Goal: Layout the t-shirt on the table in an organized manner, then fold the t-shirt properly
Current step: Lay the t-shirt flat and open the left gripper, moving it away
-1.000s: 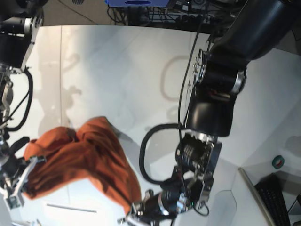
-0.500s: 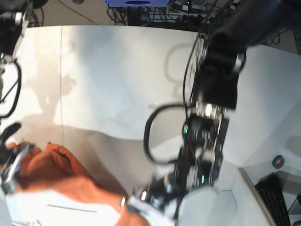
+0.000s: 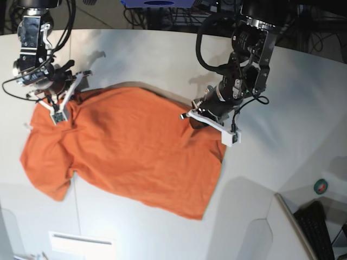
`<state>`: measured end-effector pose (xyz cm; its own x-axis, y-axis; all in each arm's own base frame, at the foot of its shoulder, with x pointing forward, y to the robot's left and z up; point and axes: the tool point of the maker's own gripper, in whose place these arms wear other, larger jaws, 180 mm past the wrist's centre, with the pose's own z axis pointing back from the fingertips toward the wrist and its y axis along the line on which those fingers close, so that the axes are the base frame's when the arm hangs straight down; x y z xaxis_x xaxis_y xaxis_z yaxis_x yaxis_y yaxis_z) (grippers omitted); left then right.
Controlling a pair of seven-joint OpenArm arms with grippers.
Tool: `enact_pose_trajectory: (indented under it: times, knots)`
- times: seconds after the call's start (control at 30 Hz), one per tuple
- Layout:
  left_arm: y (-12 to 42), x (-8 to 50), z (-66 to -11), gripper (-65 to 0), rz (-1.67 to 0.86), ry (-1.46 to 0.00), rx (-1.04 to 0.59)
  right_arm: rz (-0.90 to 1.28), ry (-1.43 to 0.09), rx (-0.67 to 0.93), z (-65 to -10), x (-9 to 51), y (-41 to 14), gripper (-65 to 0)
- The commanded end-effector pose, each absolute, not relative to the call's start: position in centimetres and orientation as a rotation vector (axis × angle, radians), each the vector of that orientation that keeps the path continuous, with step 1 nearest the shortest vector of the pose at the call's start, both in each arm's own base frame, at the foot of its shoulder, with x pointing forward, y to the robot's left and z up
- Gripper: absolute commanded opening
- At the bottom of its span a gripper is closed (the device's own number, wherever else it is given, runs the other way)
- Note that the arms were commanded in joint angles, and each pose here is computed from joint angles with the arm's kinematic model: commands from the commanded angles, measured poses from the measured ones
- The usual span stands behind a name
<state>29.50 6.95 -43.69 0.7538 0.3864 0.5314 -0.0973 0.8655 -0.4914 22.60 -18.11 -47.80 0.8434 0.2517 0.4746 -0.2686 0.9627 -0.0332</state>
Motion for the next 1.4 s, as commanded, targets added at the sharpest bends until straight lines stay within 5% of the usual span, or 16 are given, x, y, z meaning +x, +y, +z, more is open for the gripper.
enact_pose_trajectory:
  times: [0.0, 0.13, 0.17, 0.27, 0.37, 0.47, 0.67, 0.8, 1.3, 1.37]
  knots:
    - [6.4, 29.9, -42.7, -65.0, 0.266, -0.699, -0.491, 0.276, -0.514, 0.025, -47.4, 22.7, -18.5, -65.0]
    - [6.6, 27.9, -44.1, -65.0, 0.275, -0.654, -0.479, 0.272, -0.492, 0.025, -47.9, 21.5, -18.7, -65.0]
    - [6.6, 27.5, -44.3, -64.7, 0.276, -0.645, -0.477, 0.272, -0.481, 0.026, -48.1, 21.0, -18.7, -59.6]
    - [6.6, 26.2, -44.9, -40.6, 0.282, -0.625, -0.475, 0.279, -0.467, 0.019, -47.9, 20.0, -18.7, -39.8]
    - [7.5, 25.4, -44.4, -22.7, 0.299, -0.639, -0.467, 0.297, -0.492, 0.003, -46.6, 19.2, -18.7, -38.7]
    - [9.7, 25.5, -42.4, -14.5, 0.349, -0.706, -0.451, 0.32, -0.55, -0.022, -44.2, 19.3, -18.5, -39.5]
    - [13.7, 27.0, -37.3, -14.0, 0.403, -0.873, -0.415, 0.166, -0.695, -0.093, -40.3, 23.8, -22.6, -37.4]
    - [15.1, 28.0, -36.6, -14.0, 0.426, -0.91, -0.396, 0.094, -0.6, -0.083, -42.6, 26.7, -25.1, -30.8]
    - [19.1, 27.4, -37.7, -14.0, 0.511, -0.903, -0.317, 0.044, -0.497, -0.003, -46.5, 28.4, -25.0, -31.2]
    - [19.1, 27.4, -37.9, -14.0, 0.513, -0.898, -0.318, 0.043, -0.499, -0.002, -46.5, 28.4, -25.0, -36.9]
